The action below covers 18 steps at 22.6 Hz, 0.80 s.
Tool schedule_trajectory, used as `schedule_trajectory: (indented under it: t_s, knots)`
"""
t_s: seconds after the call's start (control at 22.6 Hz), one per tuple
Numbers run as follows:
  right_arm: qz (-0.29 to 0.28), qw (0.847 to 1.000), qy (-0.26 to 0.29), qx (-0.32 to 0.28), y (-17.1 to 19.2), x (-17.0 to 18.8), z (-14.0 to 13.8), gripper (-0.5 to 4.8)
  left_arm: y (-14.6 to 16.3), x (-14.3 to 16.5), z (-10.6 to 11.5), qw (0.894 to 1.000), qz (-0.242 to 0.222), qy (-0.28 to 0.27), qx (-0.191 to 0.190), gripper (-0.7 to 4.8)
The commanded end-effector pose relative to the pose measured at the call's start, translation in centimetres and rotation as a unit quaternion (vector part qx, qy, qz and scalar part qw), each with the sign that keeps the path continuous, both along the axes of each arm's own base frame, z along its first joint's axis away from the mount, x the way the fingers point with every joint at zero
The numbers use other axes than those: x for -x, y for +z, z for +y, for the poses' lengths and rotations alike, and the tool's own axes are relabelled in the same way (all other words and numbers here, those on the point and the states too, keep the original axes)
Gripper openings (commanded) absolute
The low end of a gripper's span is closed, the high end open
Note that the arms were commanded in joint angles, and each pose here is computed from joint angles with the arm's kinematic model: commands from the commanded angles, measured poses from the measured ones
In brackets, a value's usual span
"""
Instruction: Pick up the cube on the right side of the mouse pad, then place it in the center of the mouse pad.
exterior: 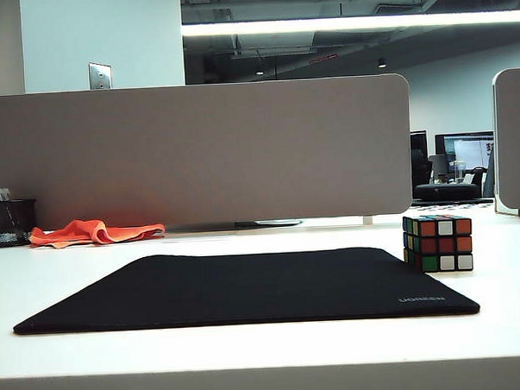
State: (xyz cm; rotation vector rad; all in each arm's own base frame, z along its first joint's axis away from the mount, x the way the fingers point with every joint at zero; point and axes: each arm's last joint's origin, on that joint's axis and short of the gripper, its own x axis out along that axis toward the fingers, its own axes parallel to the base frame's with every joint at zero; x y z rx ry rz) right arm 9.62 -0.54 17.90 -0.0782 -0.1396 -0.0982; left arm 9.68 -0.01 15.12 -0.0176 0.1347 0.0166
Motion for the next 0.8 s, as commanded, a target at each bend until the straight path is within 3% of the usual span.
schedule_trajectory:
  t_s: [0.04, 0.35, 0.57, 0.8]
  knots:
    - [-0.007, 1.0, 0.001, 0.0, 0.0, 0.0, 0.0, -0.08, 0.2, 0.0, 0.0, 1.0, -0.007, 0.0, 0.002, -0.05]
    - [-0.008, 1.0, 0.002, -0.008, 0.0, 0.0, 0.0, -0.08, 0.3, 0.0, 0.0, 1.0, -0.012, 0.0, 0.002, -0.05]
    - [-0.048, 0.997, 0.012, -0.066, 0.7, 0.1, 0.0, -0.09, 0.6, 0.0, 0.0, 1.0, -0.021, 0.0, 0.012, -0.05]
    - [-0.014, 0.998, 0.01, -0.068, 0.1, 0.0, 0.0, -0.09, 2.9, 0.4, -0.5, 0.994, -0.068, -0.077, 0.023, -0.06]
